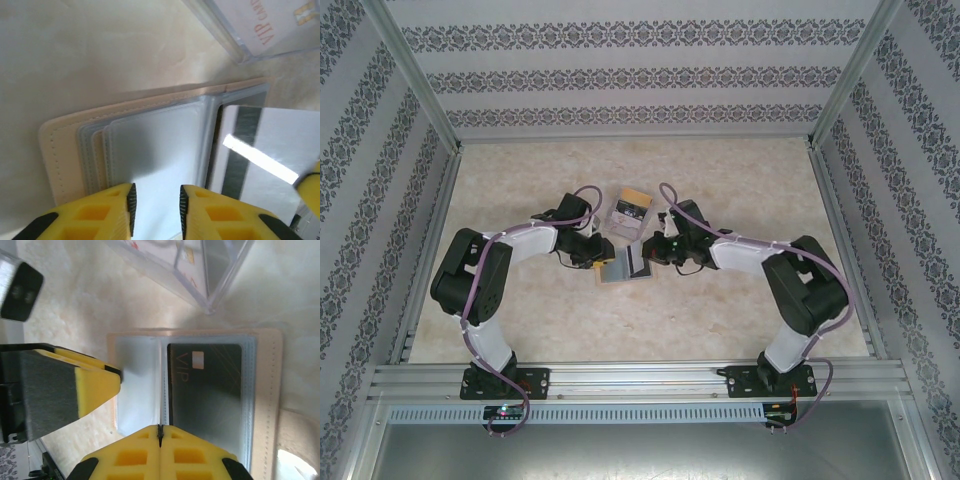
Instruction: Take the credit cards out of the card holder
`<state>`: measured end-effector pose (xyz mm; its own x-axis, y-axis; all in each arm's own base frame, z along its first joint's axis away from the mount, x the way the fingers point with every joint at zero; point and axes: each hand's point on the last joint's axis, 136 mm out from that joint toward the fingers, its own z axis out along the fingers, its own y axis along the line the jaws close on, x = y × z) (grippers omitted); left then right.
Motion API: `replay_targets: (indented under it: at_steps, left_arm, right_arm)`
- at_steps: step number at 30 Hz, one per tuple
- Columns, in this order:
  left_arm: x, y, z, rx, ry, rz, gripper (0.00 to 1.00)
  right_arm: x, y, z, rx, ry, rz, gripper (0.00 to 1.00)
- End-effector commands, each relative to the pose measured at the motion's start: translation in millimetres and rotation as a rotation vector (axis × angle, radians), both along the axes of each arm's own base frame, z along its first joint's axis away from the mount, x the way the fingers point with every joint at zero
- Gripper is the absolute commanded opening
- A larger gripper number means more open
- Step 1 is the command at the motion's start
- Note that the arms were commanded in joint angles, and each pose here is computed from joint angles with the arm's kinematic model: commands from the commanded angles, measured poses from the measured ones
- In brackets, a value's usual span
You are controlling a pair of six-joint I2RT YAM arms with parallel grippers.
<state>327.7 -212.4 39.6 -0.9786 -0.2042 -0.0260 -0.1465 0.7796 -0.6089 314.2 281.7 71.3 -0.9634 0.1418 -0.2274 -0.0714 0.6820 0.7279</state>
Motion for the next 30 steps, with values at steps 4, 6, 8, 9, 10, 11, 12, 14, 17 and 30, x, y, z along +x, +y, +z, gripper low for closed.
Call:
replay_targets:
  at_steps: [4, 6, 8, 9, 10, 11, 12, 14, 17, 30]
  left_arm:
    - [21.2, -11.1, 73.5, -0.195, -0.155, 0.014, 0.45]
    - [25.1, -15.4, 89.5, -0.251, -0.187, 0.016, 0.52]
    - [29.5, -24.6, 105.3, -0.338, -0.213, 0.001, 0.61]
    - [31.1, -28.9, 110.9, -0.370, -0.221, -0.008, 0.63]
    - [32.8, -31.3, 113.3, -0.393, -0.219, -0.009, 0.67]
    - [34.4, -33.5, 115.9, -0.410, -0.220, -0.013, 0.71]
    - [35.9, -35.1, 118.3, -0.422, -0.221, -0.019, 0.73]
    - [40.1, -39.7, 126.8, -0.456, -0.240, -0.039, 0.81]
    - [49.5, -47.4, 147.7, -0.521, -0.291, -0.062, 0.83]
    - [65.3, -67.2, 198.3, -0.629, -0.377, -0.110, 0.61]
  right_arm:
    - [11.6, -11.3, 35.7, 0.086, -0.135, 0.001, 0.00]
    - [16.8, -10.5, 49.7, 0.143, -0.155, 0.003, 0.00]
    - [20.6, -8.2, 64.6, 0.203, -0.175, 0.011, 0.00]
    - [21.6, -6.8, 72.1, 0.235, -0.185, 0.016, 0.00]
    - [22.3, -6.2, 80.7, 0.273, -0.197, 0.020, 0.00]
    - [22.7, -5.8, 88.9, 0.309, -0.206, 0.023, 0.00]
    - [23.8, -6.9, 94.8, 0.335, -0.214, 0.021, 0.00]
    - [26.0, -9.3, 108.8, 0.388, -0.228, 0.022, 0.00]
    - [29.8, -14.0, 123.4, 0.458, -0.243, 0.024, 0.00]
    - [44.0, -23.5, 171.1, 0.620, -0.289, 0.053, 0.00]
